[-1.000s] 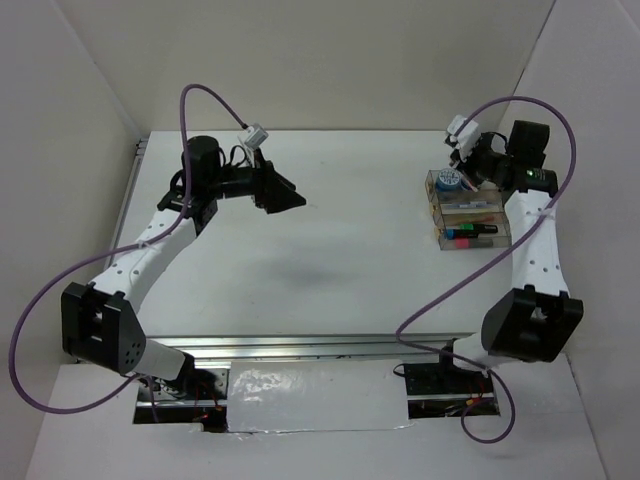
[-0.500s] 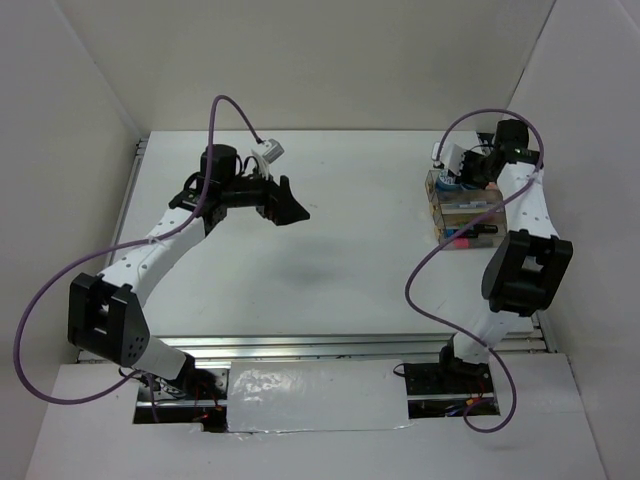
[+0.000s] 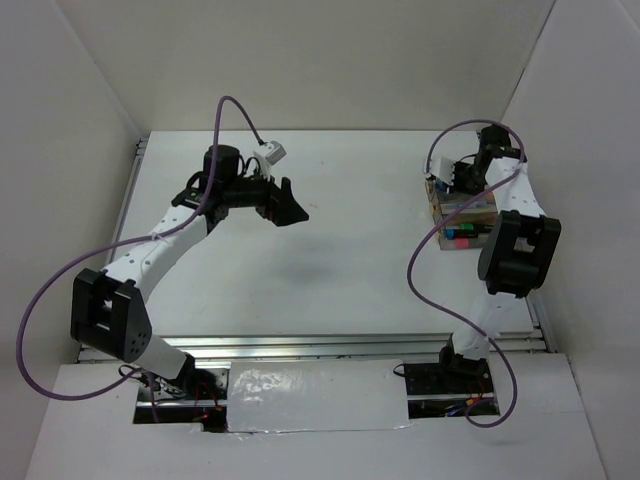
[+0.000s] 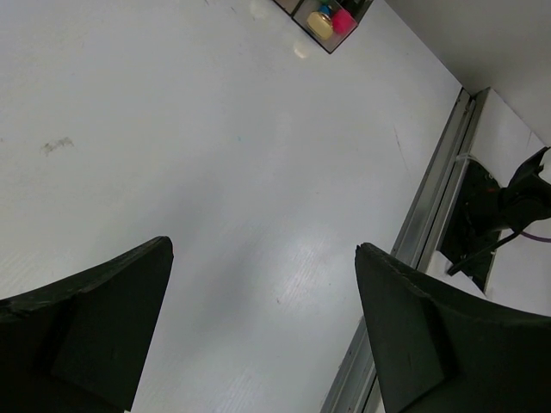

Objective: Sort the stationery into containers

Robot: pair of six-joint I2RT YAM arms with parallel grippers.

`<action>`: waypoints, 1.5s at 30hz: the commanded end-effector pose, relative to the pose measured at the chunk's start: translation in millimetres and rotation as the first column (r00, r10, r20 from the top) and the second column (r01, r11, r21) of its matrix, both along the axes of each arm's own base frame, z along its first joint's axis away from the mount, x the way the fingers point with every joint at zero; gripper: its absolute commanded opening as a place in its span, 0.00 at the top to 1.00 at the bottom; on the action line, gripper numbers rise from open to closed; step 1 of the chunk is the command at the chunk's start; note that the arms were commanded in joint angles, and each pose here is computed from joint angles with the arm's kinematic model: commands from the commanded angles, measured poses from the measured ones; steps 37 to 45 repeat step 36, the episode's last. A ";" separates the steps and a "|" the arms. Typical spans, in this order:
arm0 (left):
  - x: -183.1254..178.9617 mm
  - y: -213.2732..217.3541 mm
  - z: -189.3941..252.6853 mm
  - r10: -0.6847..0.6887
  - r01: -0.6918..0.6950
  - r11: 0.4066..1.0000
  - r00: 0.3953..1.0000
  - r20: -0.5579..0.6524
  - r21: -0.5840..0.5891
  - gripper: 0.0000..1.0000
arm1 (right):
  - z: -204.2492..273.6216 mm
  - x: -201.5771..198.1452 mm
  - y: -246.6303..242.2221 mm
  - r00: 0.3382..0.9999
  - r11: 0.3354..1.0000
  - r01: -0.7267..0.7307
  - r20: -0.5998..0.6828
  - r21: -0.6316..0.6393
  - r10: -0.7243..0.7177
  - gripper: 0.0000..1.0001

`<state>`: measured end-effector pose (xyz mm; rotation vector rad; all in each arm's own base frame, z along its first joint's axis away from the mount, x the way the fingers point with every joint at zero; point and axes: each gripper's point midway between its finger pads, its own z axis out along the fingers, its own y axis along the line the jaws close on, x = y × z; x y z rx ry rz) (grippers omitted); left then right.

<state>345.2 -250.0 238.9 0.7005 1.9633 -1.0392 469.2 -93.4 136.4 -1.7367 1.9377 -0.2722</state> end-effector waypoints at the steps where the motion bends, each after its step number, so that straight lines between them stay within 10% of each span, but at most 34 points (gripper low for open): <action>1: 9.2 -3.3 12.3 -0.007 0.007 1.000 0.998 0.056 0.000 0.01 | -7.7 3.4 2.8 0.999 0.998 -0.026 -0.022 -0.054 0.024 0.82; 13: 24.9 27.1 19.4 0.158 -0.168 0.980 0.983 0.094 0.106 0.01 | -5.2 5.2 13.5 0.999 0.996 -0.025 -0.029 -0.084 0.023 0.50; 20: 39.8 91.7 24.4 0.424 -0.431 0.865 0.901 0.087 0.257 0.01 | 147.4 -20.3 65.0 0.944 0.901 0.170 0.197 0.400 -0.265 0.00; 25: 27.1 143.6 11.5 0.527 -0.558 0.752 0.829 0.188 0.351 0.01 | 187.2 -89.9 79.4 0.874 0.750 0.255 0.186 0.610 -0.448 0.00; 31: 5.1 191.9 -13.6 0.550 -0.614 0.633 0.785 0.285 0.472 0.01 | 113.1 -159.9 82.6 0.842 0.735 0.324 0.174 0.595 -0.511 0.00; 45: -13.8 205.9 -29.5 0.536 -0.621 0.604 0.780 0.323 0.499 0.01 | 103.7 -188.9 88.3 0.826 0.729 0.300 0.215 0.616 -0.521 0.00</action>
